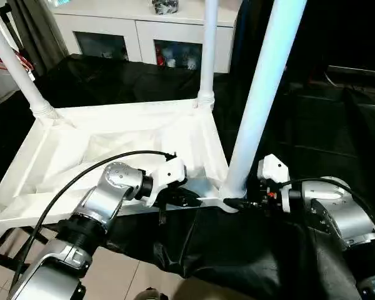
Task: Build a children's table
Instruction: Rotate leg to tighten
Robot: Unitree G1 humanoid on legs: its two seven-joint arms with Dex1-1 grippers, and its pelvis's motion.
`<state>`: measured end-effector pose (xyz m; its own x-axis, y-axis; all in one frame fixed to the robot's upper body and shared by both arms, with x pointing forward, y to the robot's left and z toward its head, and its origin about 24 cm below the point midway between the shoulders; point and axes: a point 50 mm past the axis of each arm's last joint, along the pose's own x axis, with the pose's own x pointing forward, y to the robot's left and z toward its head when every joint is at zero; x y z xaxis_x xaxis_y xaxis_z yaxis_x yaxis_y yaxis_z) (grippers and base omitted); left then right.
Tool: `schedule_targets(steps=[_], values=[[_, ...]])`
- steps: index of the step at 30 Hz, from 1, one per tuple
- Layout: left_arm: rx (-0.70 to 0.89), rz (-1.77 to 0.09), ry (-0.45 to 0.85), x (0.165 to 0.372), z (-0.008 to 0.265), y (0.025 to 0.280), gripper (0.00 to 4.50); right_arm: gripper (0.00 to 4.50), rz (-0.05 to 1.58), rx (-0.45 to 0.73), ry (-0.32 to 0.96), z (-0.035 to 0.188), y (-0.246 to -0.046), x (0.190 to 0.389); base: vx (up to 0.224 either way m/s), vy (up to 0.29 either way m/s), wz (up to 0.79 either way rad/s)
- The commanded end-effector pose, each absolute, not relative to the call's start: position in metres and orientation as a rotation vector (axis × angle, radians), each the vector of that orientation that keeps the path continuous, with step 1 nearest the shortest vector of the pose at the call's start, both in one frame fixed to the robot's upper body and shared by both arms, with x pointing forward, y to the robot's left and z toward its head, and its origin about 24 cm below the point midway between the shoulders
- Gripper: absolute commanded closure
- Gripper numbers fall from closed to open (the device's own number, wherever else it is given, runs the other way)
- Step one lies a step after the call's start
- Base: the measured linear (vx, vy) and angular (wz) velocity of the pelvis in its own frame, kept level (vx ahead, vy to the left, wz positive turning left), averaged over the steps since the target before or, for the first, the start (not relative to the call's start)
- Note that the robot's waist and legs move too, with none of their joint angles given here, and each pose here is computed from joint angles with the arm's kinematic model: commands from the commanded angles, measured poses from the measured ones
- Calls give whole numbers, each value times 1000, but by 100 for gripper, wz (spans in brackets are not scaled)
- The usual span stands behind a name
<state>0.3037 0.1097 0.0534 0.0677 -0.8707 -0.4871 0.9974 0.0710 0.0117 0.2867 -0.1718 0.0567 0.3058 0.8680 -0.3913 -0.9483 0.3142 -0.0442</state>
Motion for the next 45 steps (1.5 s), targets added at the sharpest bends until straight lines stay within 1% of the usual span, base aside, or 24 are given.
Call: schedule_targets(steps=[1,6,11,12,13,14,16,18,19,22,26,30,31,32,34,35,36,37,38,39,41,42,44,45], values=[[408,-1505,320,304,69,100,450,173,1274,-295,310,59,-166,283,0,0,0],[407,-1501,318,304,68,98,450,173,1282,-284,315,58,-163,281,0,0,0],[405,-1419,321,310,65,92,450,173,1246,-246,290,56,-158,282,0,0,0],[402,-1384,316,313,65,89,450,173,1197,-231,280,54,-156,285,0,0,0],[391,-1309,316,320,63,80,450,173,1086,-198,250,50,-151,294,0,0,0],[391,-1309,316,320,63,80,450,173,1086,-198,250,50,-151,294,0,0,0],[389,-1228,314,326,61,67,450,173,934,-143,258,42,-141,305,0,0,0],[374,-1186,314,329,61,57,450,173,848,-108,268,36,-133,311,0,0,0],[372,-1182,313,330,61,56,450,174,840,-103,270,36,-133,311,0,0,0],[343,-1109,309,334,61,34,450,174,647,-35,289,29,-113,325,0,0,0],[338,-1088,301,333,61,22,450,174,550,-25,276,29,-102,332,0,0,0],[344,-1105,282,332,62,17,450,174,540,6,208,37,-93,337,0,0,0],[345,-1110,280,332,62,18,450,118,548,27,202,38,-93,337,0,0,0],[350,-1118,275,331,62,19,450,104,547,41,195,40,-94,338,0,0,0],[355,-1135,272,331,62,22,450,102,560,62,186,42,-97,338,0,0,0],[355,-1135,272,331,62,22,450,82,560,62,186,42,-97,338,0,0,0],[353,-1150,269,330,61,26,450,82,575,39,178,44,-101,338,0,0,0],[353,-1156,268,330,61,27,450,61,583,25,176,45,-104,338,0,0,0],[355,-1164,265,329,61,30,450,61,592,5,175,46,-107,338,0,0,0],[355,-1183,260,329,62,34,450,52,606,-46,173,47,-115,338,0,0,0],[359,-1200,256,328,62,39,450,30,639,-78,178,48,-123,336,0,0,0],[355,-1221,255,327,63,45,450,14,694,-116,185,50,-130,333,0,0,0],[355,-1222,255,327,63,45,450,14,698,-119,186,50,-131,333,0,0,0],[359,-1245,251,326,64,51,450,4,756,-170,188,51,-137,329,0,0,0]])
